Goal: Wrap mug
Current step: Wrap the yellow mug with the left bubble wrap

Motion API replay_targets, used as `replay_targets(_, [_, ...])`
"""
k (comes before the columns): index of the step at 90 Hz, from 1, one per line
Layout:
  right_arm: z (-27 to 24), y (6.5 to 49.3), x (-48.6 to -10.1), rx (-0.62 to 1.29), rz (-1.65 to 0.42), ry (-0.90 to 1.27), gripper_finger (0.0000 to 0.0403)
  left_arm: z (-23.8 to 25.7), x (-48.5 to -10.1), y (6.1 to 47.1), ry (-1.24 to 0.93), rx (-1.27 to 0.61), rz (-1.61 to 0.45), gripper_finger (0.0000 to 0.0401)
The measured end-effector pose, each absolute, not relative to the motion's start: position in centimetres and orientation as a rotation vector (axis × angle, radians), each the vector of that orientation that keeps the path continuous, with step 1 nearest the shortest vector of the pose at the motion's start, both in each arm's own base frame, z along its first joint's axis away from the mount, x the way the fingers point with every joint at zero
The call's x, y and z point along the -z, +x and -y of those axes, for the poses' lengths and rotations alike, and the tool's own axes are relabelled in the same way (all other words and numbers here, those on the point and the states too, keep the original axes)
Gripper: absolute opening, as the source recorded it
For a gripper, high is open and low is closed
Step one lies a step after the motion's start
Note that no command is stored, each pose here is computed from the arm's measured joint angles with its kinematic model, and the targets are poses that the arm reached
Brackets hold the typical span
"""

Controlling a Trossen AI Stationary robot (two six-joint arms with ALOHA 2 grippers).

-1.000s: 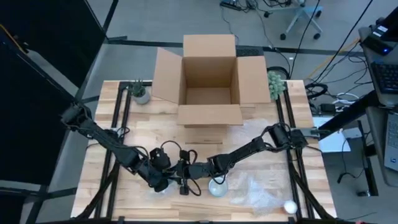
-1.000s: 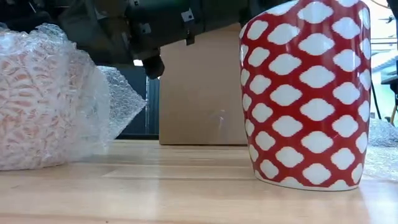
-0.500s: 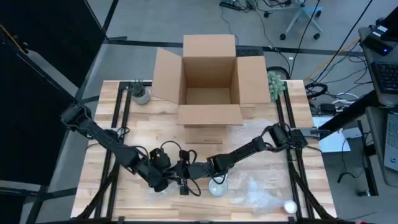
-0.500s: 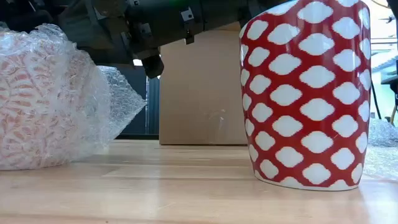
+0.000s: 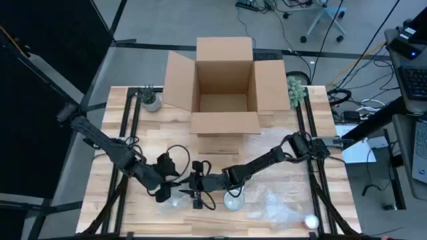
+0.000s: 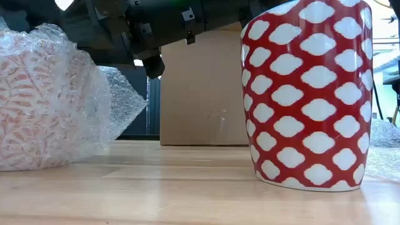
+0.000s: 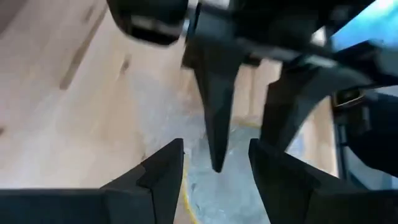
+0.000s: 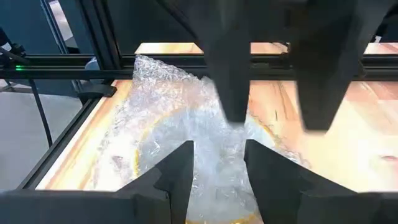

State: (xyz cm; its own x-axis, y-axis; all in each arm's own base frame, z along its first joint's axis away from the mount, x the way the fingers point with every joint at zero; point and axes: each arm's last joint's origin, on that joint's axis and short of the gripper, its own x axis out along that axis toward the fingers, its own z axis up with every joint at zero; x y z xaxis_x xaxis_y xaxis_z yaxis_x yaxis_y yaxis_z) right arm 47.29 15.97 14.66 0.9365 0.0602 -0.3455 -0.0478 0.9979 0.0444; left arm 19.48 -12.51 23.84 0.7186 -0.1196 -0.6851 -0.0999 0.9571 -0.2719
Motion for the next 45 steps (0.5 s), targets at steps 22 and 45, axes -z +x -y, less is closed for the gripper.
replay_targets(22, [-16.0, 47.3, -14.7, -0.055, -0.353, 0.036, 0.0132, 12.2, -24.8, 19.0, -0.255, 0.054, -0.732, 0.0171])
replay_targets(45, [-16.0, 47.3, -14.7, -0.055, -0.351, 0.036, 0.0132, 13.3, -25.3, 18.8, -0.315, 0.231, -0.745, 0.0171])
